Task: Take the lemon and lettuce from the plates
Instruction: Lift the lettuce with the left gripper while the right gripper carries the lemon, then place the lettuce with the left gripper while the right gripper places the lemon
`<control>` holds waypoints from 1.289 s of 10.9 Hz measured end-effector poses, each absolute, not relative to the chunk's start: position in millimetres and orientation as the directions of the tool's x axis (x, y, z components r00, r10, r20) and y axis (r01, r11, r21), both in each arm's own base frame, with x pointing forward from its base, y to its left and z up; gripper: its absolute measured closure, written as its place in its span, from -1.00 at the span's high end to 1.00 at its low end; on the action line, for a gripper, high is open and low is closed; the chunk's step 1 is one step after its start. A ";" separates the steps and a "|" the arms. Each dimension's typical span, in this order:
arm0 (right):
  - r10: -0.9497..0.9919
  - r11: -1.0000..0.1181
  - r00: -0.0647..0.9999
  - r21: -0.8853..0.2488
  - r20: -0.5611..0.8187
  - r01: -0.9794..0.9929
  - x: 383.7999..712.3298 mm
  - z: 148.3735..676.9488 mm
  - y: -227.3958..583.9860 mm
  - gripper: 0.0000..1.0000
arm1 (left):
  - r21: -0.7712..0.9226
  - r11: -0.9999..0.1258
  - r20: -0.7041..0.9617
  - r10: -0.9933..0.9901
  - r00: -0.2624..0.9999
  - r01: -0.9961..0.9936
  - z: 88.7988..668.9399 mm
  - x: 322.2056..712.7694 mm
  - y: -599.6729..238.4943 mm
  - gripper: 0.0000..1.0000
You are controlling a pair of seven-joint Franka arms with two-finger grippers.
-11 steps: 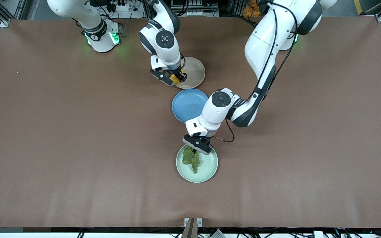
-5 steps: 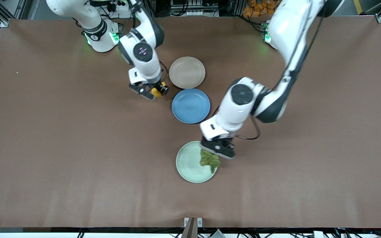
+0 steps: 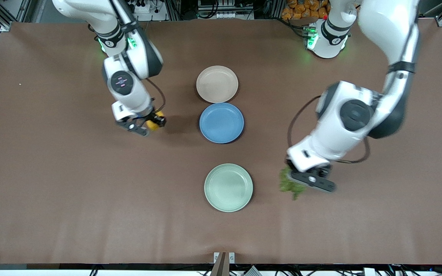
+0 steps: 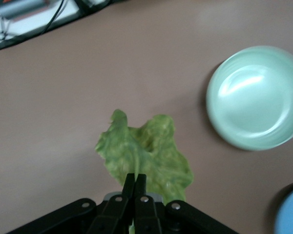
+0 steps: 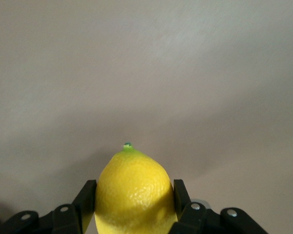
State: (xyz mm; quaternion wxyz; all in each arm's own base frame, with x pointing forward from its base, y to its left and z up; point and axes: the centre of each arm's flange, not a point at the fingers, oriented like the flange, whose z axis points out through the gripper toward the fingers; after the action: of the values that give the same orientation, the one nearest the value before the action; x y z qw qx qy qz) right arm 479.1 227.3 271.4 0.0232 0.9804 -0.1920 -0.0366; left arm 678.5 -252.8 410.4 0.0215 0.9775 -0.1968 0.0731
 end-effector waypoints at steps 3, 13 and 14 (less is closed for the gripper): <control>-0.291 -0.957 0.954 0.042 -0.068 -0.288 509.3 272.3 150.3 0.37 | 0.012 -0.893 0.060 -0.448 0.892 -0.450 368.3 692.0 -172.7 -0.96; -0.033 -0.999 0.999 -0.002 -0.040 -0.033 531.7 274.8 -61.0 0.37 | 0.072 -0.926 -0.079 -0.377 0.923 -0.372 237.3 699.3 -102.1 -0.96; -0.026 -1.000 0.999 -0.003 -0.040 -0.026 530.7 274.8 -69.2 0.37 | 0.073 -0.928 -0.082 -0.371 0.925 -0.365 235.0 699.7 -97.2 -0.89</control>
State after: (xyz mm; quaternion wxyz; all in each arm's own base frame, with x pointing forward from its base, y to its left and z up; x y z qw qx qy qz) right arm 530.7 -69.2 274.8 -0.0018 0.9997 -0.0130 -0.0200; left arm 699.7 -97.2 235.0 0.0281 0.9807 -0.1876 -0.0470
